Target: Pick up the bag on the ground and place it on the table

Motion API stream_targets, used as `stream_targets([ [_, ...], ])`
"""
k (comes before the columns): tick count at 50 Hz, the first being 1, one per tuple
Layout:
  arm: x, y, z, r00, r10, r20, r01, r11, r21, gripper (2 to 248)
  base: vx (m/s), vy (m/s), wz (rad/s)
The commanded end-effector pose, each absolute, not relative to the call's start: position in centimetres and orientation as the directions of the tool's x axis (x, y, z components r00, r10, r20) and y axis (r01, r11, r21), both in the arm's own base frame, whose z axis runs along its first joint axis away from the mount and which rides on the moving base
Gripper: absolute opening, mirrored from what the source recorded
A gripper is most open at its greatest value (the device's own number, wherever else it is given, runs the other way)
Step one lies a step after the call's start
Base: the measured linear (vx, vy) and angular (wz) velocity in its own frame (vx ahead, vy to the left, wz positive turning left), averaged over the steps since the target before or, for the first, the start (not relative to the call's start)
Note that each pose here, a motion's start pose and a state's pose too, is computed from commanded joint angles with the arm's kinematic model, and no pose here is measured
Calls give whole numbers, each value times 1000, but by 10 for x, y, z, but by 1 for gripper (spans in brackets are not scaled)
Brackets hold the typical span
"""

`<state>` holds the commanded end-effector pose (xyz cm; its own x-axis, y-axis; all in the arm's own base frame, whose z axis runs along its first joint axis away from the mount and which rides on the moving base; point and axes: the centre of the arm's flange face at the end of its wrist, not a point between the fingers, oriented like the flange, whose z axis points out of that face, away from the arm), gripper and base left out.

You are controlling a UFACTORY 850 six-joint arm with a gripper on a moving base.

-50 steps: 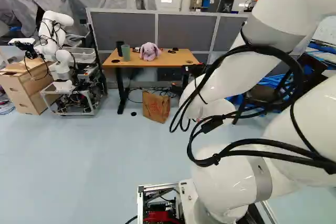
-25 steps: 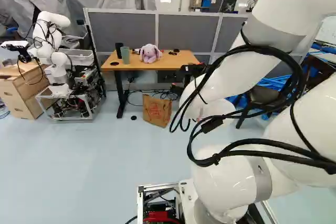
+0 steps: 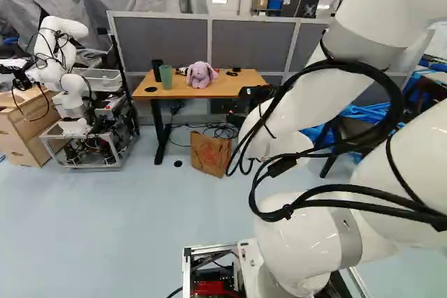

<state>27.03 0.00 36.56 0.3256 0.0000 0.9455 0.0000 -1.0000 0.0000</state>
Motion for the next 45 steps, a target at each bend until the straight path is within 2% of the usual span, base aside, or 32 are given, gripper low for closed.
stream_targets([
  [33, 270, 0, 366, 326, 0, 946, 0, -1000, 0, 247, 163, 4, -9],
  [45, 270, 0, 366, 326, 0, 946, 0, -1000, 0, 247, 212, 58, -30],
])
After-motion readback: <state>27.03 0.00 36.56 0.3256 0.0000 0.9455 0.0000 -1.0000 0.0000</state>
